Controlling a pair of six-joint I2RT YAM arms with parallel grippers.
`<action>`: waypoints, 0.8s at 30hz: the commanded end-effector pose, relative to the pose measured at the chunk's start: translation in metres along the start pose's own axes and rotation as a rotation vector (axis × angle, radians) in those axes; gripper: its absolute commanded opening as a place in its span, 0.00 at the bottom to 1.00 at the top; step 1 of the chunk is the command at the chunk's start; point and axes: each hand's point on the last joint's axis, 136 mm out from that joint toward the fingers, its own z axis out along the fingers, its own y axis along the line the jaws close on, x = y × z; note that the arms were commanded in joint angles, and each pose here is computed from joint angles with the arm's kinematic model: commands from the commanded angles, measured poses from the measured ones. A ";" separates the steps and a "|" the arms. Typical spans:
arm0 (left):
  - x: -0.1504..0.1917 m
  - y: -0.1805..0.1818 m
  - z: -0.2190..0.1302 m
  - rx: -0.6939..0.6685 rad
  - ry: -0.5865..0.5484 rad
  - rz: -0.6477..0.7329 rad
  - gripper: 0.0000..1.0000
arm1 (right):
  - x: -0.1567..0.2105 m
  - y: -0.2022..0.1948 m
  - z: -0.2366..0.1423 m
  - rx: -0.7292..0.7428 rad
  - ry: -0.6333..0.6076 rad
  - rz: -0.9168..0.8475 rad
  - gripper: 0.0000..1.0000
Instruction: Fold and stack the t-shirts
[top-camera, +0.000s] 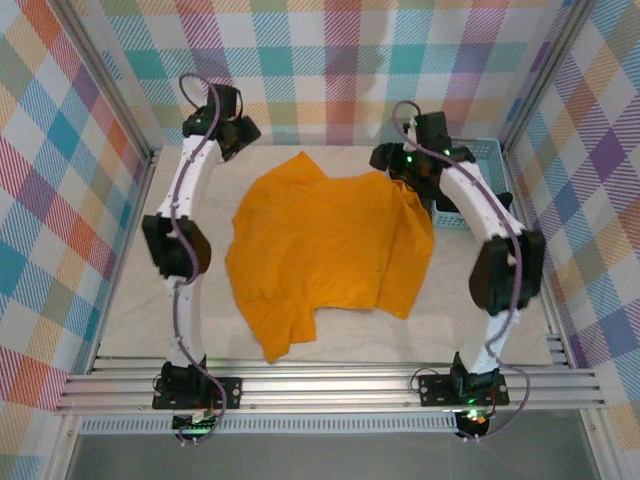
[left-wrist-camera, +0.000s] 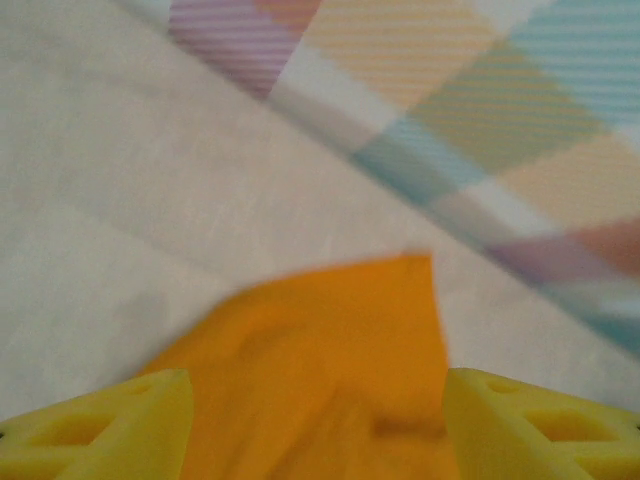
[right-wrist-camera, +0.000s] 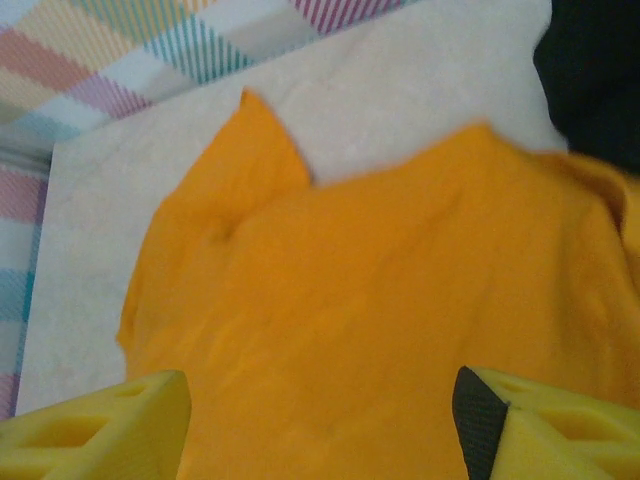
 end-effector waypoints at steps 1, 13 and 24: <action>0.022 0.023 -0.104 0.028 -0.047 -0.024 0.65 | 0.038 0.013 -0.041 -0.002 -0.029 -0.011 0.69; 0.247 0.107 -0.065 -0.039 0.407 -0.110 0.62 | 0.249 -0.100 -0.095 0.266 0.186 0.287 0.57; 0.228 0.061 0.059 -0.147 0.440 -0.170 0.60 | 0.211 -0.097 -0.038 0.271 0.212 0.263 0.50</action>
